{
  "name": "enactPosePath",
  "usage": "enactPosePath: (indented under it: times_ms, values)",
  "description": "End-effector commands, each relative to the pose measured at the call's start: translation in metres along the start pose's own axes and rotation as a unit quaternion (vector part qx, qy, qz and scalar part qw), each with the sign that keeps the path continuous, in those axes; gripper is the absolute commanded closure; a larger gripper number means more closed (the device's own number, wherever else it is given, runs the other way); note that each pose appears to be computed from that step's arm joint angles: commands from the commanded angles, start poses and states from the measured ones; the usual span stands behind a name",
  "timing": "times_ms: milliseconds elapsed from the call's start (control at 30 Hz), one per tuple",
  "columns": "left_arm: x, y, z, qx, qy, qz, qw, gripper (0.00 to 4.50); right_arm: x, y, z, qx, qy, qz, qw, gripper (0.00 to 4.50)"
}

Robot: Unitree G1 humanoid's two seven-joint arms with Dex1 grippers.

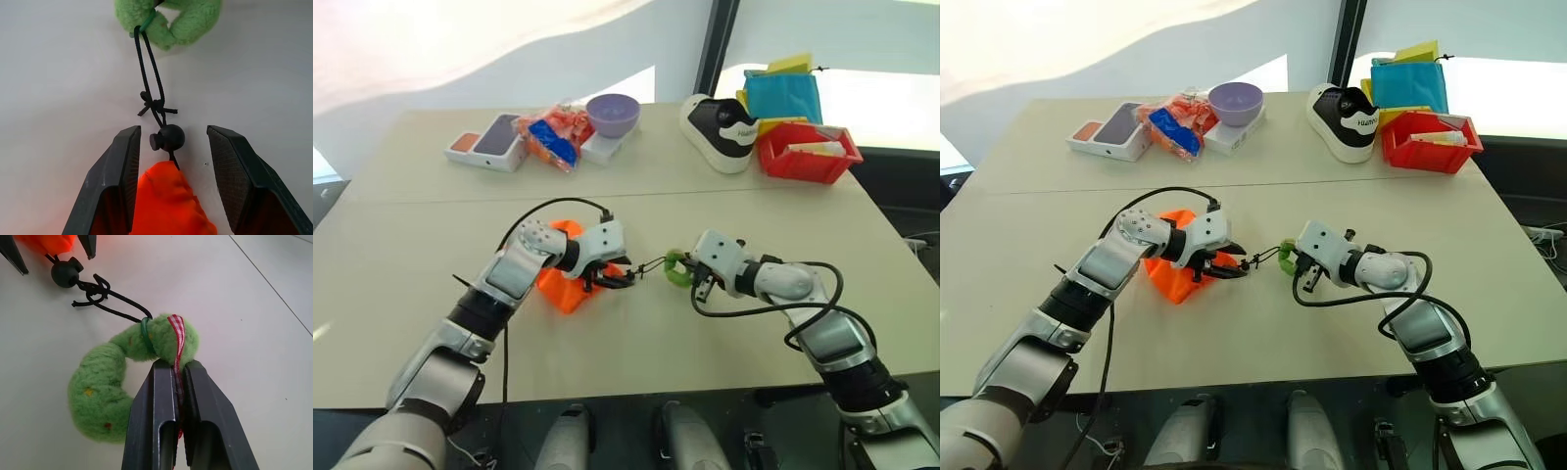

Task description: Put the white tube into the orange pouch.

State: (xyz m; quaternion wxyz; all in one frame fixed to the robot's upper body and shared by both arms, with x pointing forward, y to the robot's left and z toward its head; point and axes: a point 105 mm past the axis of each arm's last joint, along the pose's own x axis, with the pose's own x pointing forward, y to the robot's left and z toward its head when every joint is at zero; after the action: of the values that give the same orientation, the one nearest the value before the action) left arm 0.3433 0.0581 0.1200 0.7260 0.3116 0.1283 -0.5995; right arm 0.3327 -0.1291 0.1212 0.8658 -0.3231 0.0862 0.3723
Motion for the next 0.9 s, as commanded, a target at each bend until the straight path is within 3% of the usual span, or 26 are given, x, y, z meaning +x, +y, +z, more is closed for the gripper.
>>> enactPosePath:
  times_ms: [33, 233, 333, 433, 567, 767, 867, 900]
  values:
    - [0.002, -0.002, 0.001, 0.008, 0.002, 0.012, 1.000, 2.23, -0.004, -0.008, 0.014, -0.012, -0.023, -0.012, 1.000, 4.50]
    - [0.002, -0.010, -0.005, 0.009, 0.018, -0.002, 1.000, 2.23, -0.003, -0.008, 0.014, -0.015, -0.022, -0.012, 1.000, 4.50]
    - [0.000, -0.011, -0.005, 0.006, 0.018, -0.009, 1.000, 3.06, -0.003, -0.008, 0.014, -0.016, -0.020, -0.013, 1.000, 4.50]
    - [-0.003, -0.009, -0.006, 0.004, 0.016, -0.007, 1.000, 4.44, -0.004, -0.009, 0.014, -0.016, -0.020, -0.015, 1.000, 4.50]
    - [-0.005, 0.000, -0.006, -0.007, 0.018, 0.012, 1.000, 4.44, -0.004, -0.010, 0.014, -0.016, -0.020, -0.016, 1.000, 4.50]
    - [-0.017, 0.017, 0.006, -0.079, -0.034, 0.028, 0.996, 4.44, -0.004, -0.012, 0.013, -0.014, -0.019, -0.022, 0.999, 4.50]
    - [-0.026, 0.025, 0.011, -0.114, -0.061, 0.032, 0.991, 3.65, -0.004, -0.012, 0.014, -0.013, -0.019, -0.022, 0.999, 4.50]
    - [-0.029, 0.029, 0.011, -0.117, -0.064, 0.039, 0.990, 3.12, -0.004, -0.012, 0.013, -0.013, -0.019, -0.022, 0.999, 4.50]
